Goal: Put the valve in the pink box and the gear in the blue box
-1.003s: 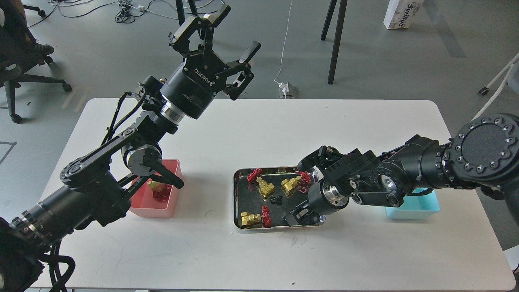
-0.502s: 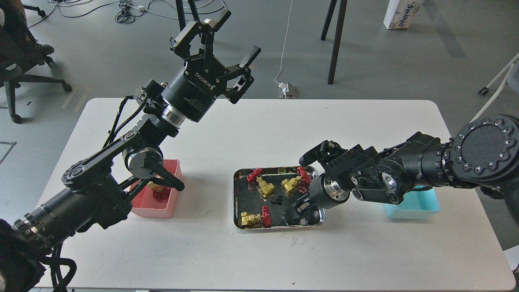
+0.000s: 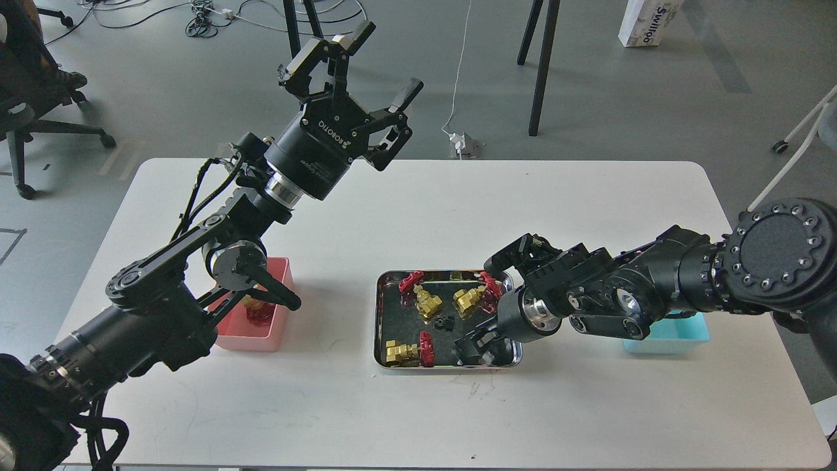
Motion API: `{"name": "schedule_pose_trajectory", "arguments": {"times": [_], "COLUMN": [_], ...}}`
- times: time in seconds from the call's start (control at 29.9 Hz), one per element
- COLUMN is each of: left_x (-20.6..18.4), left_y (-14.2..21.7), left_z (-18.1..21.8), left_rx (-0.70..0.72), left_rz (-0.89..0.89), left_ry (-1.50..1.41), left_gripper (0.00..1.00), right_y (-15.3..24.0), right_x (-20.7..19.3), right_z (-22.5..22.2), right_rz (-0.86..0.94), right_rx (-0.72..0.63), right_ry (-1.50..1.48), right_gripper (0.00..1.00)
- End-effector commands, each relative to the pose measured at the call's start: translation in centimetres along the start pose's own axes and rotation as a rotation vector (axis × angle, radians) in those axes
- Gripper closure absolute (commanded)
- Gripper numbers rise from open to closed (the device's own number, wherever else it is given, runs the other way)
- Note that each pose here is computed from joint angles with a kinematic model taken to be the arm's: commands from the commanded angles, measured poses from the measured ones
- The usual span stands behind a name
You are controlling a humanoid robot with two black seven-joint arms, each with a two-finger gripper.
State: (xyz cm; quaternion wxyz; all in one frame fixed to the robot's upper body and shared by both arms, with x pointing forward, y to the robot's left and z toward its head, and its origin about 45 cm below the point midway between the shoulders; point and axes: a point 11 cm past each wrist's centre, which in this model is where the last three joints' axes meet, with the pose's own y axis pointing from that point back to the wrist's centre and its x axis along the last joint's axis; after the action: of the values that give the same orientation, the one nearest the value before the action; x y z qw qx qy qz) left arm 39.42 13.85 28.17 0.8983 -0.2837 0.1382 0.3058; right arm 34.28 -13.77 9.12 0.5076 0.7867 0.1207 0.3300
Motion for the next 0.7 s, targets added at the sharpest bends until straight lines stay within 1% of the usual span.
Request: {"name": "schedule_pose_trajectory", "arguments": {"times": [0.0,0.17,0.67], "left_x": [0.01,0.01,0.03], "left_y": [-0.01,-0.01,0.04], "left_z": [-0.08,-0.08,-0.12], "left_rx": [0.000,0.000,0.001], "left_rz": [0.000,0.000,0.001], "left_ry": [0.002,0.002,0.003], "left_gripper": [0.16,0.16,0.15], "right_y": [-0.01,0.15,0.68], "right_x": [0.00,0.30,0.61], "right_z": [-0.04,-0.16,-0.38], "right_rz": [0.001,0.004,-0.015], "right_rx": [0.001,0.006,0.017], "right_ry": [0.000,0.005,0.030], "right_gripper": [0.45,0.47,0.46]}}
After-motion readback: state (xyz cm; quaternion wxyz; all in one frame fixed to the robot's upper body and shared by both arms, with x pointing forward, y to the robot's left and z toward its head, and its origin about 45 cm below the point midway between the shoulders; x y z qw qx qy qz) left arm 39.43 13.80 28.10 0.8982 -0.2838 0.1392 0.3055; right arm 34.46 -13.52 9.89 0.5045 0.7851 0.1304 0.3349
